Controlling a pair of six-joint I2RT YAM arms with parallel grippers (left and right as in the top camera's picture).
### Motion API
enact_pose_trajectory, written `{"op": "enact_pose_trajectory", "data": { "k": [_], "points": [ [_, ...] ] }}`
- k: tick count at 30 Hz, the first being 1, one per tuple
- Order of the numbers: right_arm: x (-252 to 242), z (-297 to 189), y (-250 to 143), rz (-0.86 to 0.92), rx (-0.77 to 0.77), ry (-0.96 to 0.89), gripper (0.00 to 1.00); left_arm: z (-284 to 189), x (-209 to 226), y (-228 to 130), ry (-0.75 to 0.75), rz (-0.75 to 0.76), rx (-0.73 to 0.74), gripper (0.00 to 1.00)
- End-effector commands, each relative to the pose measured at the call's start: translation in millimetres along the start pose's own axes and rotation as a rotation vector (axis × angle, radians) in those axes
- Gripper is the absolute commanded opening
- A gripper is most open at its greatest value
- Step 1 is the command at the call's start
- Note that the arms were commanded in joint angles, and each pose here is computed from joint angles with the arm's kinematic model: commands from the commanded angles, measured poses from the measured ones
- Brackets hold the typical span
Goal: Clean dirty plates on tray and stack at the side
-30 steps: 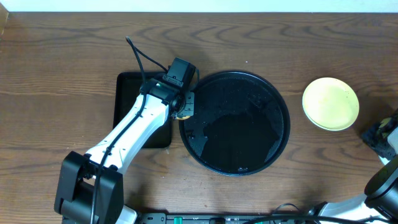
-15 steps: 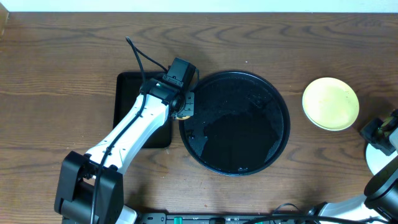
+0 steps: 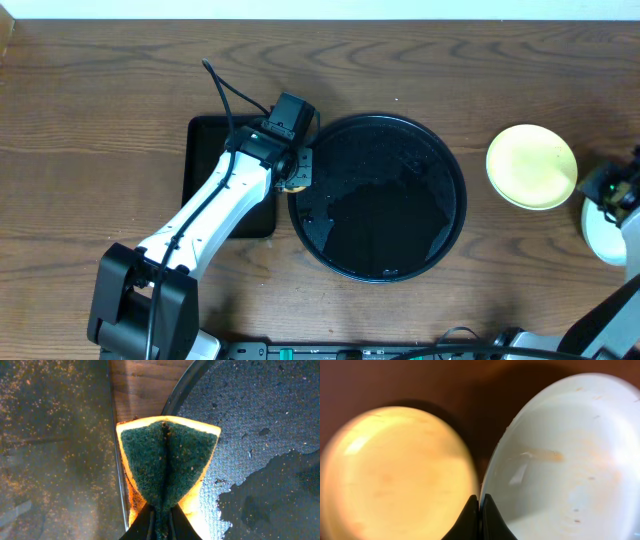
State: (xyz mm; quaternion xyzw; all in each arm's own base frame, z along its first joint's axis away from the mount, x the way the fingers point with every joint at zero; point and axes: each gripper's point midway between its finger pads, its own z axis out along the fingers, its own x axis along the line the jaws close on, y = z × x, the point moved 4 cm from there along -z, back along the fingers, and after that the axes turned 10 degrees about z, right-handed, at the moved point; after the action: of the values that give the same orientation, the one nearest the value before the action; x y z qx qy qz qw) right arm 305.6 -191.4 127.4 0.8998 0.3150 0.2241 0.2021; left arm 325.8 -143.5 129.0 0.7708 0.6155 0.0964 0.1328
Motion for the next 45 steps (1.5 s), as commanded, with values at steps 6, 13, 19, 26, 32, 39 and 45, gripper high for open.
{"op": "enact_pose_trajectory", "data": {
  "k": [6, 13, 19, 26, 32, 39, 45],
  "points": [
    [87.0, -15.6, -20.6, -0.316, -0.029, 0.201, 0.01, -9.3, -0.9, 6.3, -0.012, -0.006, -0.028, 0.08],
    [141.4, -21.2, -40.4, -0.53, -0.077, 0.305, 0.01, -9.3, -0.9, 6.3, -0.012, -0.006, -0.028, 0.08],
    [152.1, -8.0, -64.2, -0.586, -0.013, 0.296, 0.01, -9.3, -0.9, 6.3, -0.012, -0.005, -0.028, 0.08],
    [148.7, 3.9, -72.7, -0.584, 0.031, 0.28, 0.12, -9.3, -0.7, 5.6, -0.011, -0.005, -0.024, 0.08],
    [145.1, 2.9, -81.0, -0.535, 0.085, 0.279, 0.16, -9.6, 0.2, 5.9, -0.01, -0.002, -0.026, 0.08],
    [128.9, 1.7, -103.2, -0.533, 0.214, 0.232, 0.17, -21.3, 33.3, 15.3, -0.055, -0.043, -0.065, 0.08],
    [131.9, -0.9, -113.4, -0.538, 0.253, 0.247, 0.17, -20.1, 87.2, 20.5, -0.212, -0.143, -0.091, 0.07]
  ]
}}
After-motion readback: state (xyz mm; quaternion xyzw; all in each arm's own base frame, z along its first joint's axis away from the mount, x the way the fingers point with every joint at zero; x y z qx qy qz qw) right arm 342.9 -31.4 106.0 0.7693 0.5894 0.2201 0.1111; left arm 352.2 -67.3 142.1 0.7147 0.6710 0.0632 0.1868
